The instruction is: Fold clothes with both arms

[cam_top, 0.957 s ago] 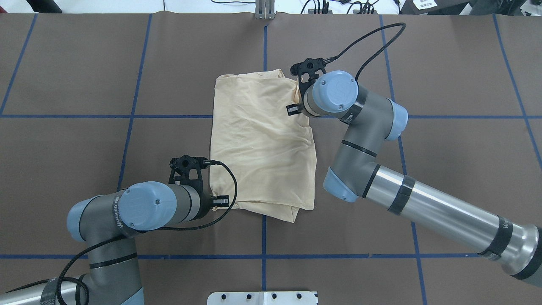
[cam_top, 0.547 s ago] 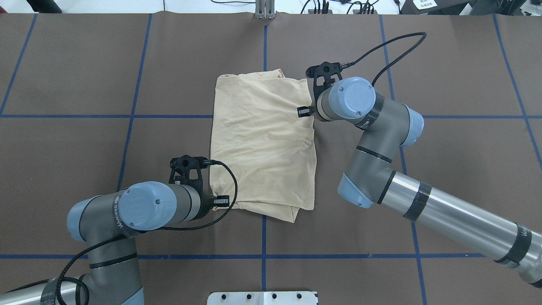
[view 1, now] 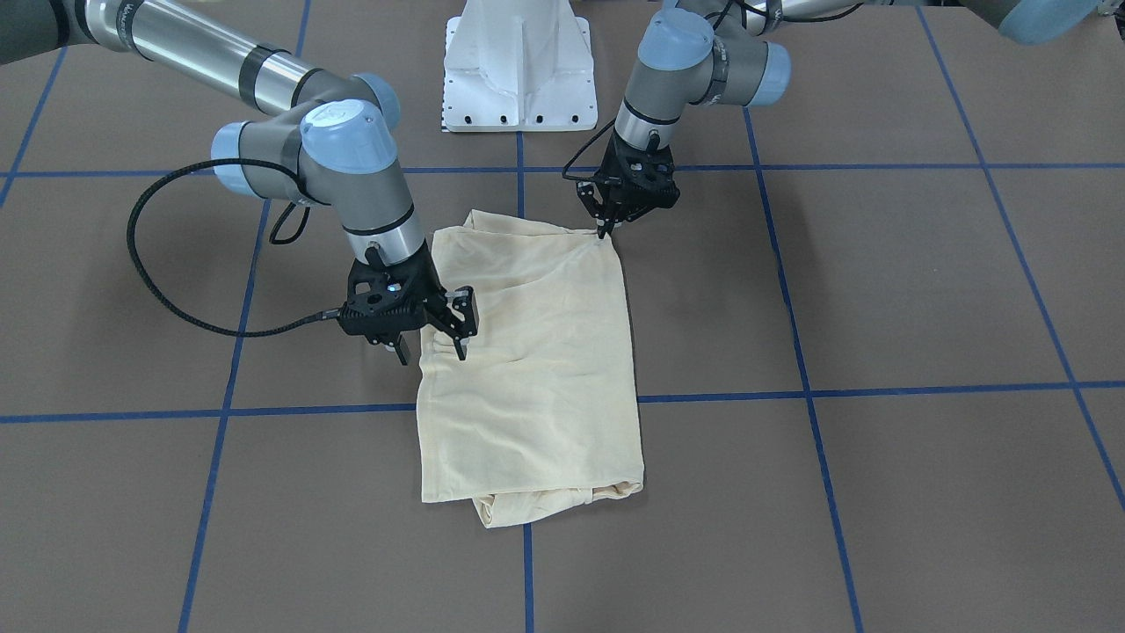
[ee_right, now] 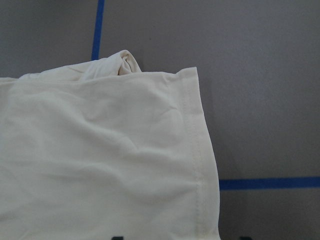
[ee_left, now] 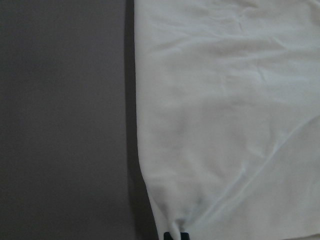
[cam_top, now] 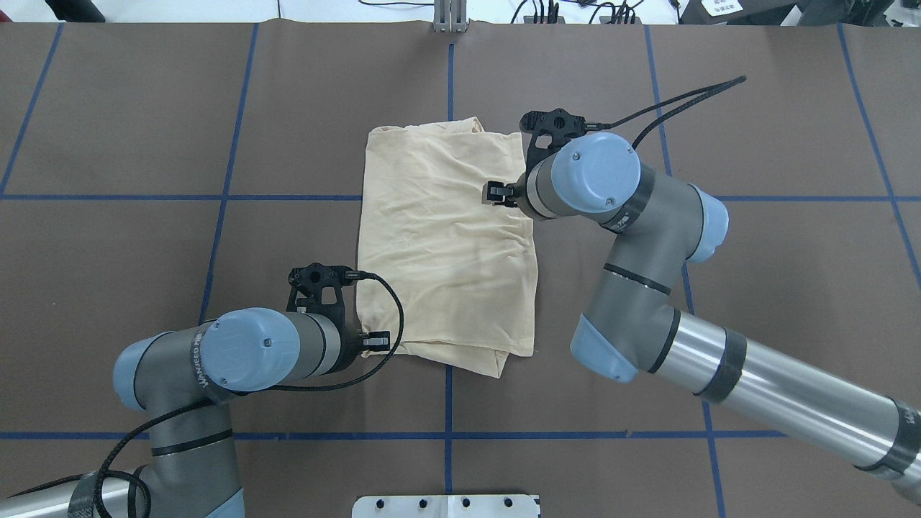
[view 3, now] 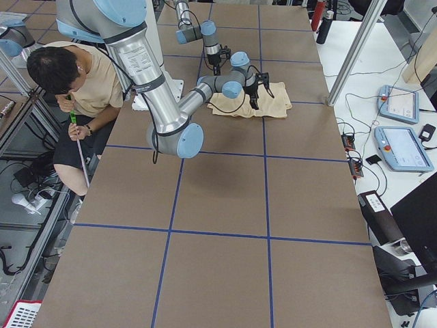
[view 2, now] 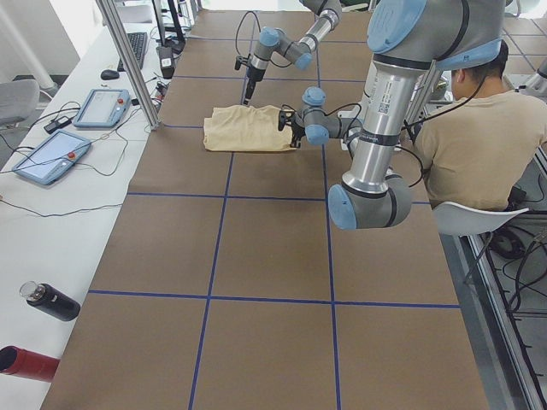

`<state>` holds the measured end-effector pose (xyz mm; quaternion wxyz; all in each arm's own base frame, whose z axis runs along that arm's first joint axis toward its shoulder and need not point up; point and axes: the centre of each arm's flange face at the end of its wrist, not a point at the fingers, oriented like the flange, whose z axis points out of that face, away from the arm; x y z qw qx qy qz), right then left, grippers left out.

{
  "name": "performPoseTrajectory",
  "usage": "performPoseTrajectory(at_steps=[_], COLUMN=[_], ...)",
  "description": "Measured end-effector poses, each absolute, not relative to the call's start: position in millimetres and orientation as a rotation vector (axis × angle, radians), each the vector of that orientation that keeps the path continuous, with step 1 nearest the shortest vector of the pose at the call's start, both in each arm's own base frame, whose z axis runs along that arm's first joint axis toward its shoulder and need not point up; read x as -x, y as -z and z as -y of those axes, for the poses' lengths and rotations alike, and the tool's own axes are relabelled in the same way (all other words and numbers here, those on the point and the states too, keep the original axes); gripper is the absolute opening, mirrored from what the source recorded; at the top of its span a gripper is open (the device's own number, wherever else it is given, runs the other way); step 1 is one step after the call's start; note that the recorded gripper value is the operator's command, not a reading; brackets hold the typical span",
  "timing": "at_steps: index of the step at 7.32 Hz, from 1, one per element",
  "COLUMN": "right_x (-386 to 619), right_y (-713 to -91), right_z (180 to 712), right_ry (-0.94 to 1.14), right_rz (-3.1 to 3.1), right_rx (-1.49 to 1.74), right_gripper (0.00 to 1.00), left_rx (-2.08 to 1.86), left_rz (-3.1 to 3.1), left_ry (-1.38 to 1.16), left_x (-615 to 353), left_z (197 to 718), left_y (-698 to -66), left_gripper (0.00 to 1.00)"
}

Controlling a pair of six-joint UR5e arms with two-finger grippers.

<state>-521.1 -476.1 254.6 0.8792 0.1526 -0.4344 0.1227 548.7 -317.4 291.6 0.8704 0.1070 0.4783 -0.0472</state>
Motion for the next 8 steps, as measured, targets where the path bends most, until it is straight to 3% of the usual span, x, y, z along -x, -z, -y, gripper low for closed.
performPoseTrajectory(at_steps=[1,4,8], right_x=[531,564,593], right_y=[-244,-243,-260], right_z=[429,326,277], right_ry=[-0.347,-0.55,-0.615], right_rz=[0.899,0.887,0.871], right_rx=[-0.28,-0.216,-0.208], right_gripper=[0.94,0.74,0.67], left_rx=[-0.224,-0.225,-0.226], left_rz=[-1.0,-1.001,-1.002], left_ry=[0.099,0.099,0.099], left_x=[-549,-548,-548], left_z=[317,317,317], left_y=[-291,-291,-290], left_gripper=[0.0,0.0,0.0])
